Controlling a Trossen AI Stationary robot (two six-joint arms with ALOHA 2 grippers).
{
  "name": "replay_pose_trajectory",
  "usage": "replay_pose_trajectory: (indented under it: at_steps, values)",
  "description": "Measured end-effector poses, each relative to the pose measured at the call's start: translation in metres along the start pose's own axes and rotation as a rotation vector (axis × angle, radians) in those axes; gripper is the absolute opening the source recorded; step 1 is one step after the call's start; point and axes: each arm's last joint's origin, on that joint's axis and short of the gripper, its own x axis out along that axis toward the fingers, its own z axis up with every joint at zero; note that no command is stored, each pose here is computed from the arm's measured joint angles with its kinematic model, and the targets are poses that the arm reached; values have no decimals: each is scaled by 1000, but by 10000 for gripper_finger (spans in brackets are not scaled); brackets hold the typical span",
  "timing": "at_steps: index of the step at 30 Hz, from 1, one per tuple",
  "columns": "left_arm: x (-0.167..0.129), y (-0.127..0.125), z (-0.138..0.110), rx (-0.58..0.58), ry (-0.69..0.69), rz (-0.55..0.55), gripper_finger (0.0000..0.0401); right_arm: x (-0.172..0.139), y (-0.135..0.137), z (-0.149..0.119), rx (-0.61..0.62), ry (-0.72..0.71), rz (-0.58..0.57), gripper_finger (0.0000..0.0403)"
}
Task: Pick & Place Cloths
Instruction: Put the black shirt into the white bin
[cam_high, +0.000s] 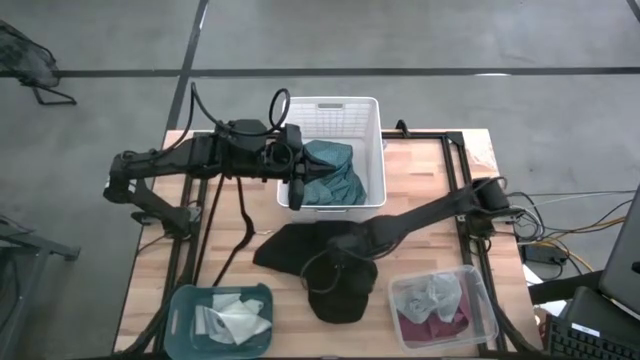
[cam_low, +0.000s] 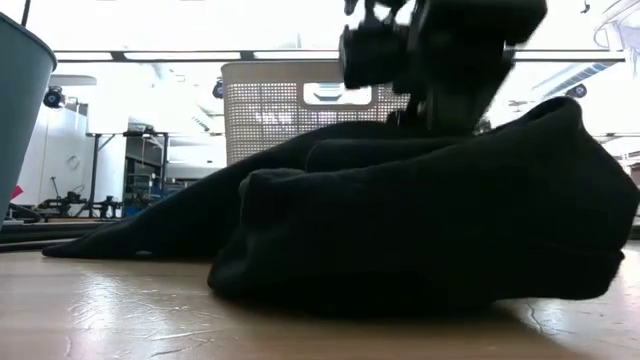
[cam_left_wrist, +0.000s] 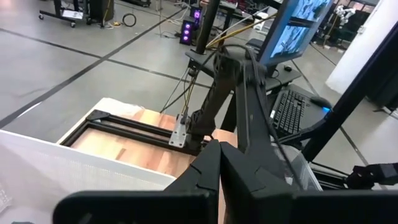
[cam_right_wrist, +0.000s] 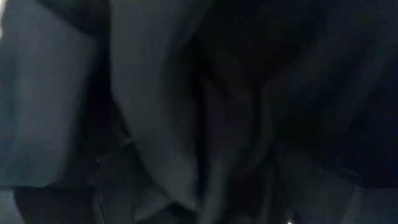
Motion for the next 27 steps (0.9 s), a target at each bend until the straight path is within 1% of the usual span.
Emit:
replay_pose_trajectory:
  at_steps: [4,7,9,11,14,16,19,20,23,27]
  values:
    - [0,0,-1,-5,7,2,12,36,-6,0,15,85,-31,335]
    - [0,0,-1,-5,8,2,12,54,-8,-1,19,136,-34,333]
    - [0,0,-1,-5,8,3,12,59,-9,-2,26,161,-20,313]
    - [0,0,-1,-5,9,3,12,58,-9,-2,27,166,-16,279]
    - [0,0,-1,-6,11,4,12,41,-7,-1,19,125,4,200]
    - [0,0,-1,-6,12,4,12,27,-7,-1,19,100,22,136]
    - [0,0,-1,-6,13,4,12,-11,-6,2,-6,0,69,41]
    - [0,0,-1,-8,12,4,12,-26,-6,3,-13,-40,85,32]
    - [-1,0,0,-54,3,1,12,-62,-4,2,-49,-147,146,34]
    - [-6,-1,6,-108,-20,-6,12,-109,2,-10,-50,-235,198,32]
